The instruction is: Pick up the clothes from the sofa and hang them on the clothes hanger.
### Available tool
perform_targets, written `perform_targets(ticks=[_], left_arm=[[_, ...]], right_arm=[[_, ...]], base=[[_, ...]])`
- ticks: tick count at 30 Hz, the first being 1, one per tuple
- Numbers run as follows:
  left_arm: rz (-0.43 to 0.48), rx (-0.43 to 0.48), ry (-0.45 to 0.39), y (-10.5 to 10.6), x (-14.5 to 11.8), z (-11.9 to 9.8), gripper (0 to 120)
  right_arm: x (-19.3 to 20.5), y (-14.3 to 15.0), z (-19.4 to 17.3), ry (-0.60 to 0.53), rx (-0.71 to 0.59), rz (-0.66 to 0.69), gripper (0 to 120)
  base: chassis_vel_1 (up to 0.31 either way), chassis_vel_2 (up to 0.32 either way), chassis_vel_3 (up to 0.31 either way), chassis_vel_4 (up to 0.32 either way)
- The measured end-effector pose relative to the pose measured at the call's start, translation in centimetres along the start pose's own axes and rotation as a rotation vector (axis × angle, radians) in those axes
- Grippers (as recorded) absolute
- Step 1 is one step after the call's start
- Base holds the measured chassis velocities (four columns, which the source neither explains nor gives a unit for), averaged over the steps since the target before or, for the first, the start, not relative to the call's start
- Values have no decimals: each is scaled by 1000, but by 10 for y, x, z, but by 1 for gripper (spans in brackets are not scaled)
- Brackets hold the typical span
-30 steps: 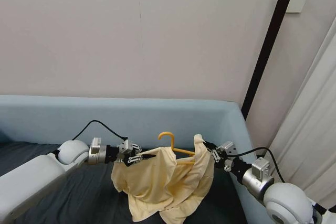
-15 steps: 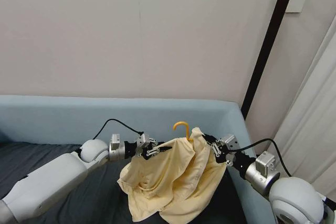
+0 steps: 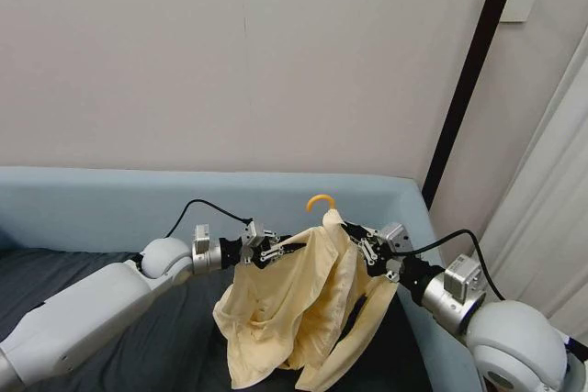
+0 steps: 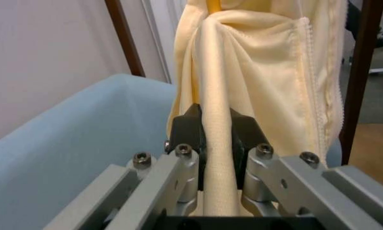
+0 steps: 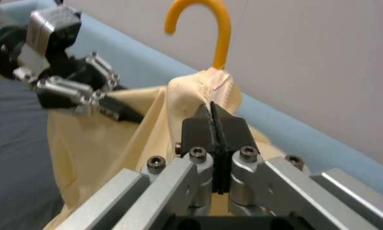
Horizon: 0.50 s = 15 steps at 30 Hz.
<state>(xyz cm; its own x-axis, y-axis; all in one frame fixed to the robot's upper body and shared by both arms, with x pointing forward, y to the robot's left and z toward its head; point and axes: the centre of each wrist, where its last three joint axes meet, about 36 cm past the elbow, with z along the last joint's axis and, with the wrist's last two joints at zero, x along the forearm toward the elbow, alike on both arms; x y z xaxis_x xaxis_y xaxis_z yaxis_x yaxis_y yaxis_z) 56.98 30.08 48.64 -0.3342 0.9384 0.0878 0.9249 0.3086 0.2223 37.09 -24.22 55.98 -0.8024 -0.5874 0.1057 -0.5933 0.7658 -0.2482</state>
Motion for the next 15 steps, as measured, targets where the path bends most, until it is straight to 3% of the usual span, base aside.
perform_targets(ticks=[3, 15], left_arm=[[-15, 3, -9, -1, 2, 0, 8], [-74, -18, -46, -1, 9, -8, 8]], right_arm=[[2, 5, 4, 8, 5, -20, 0], [17, 30, 14, 14, 64, -116, 42]], base=[[0, 0, 0, 0], [0, 0, 0, 0]])
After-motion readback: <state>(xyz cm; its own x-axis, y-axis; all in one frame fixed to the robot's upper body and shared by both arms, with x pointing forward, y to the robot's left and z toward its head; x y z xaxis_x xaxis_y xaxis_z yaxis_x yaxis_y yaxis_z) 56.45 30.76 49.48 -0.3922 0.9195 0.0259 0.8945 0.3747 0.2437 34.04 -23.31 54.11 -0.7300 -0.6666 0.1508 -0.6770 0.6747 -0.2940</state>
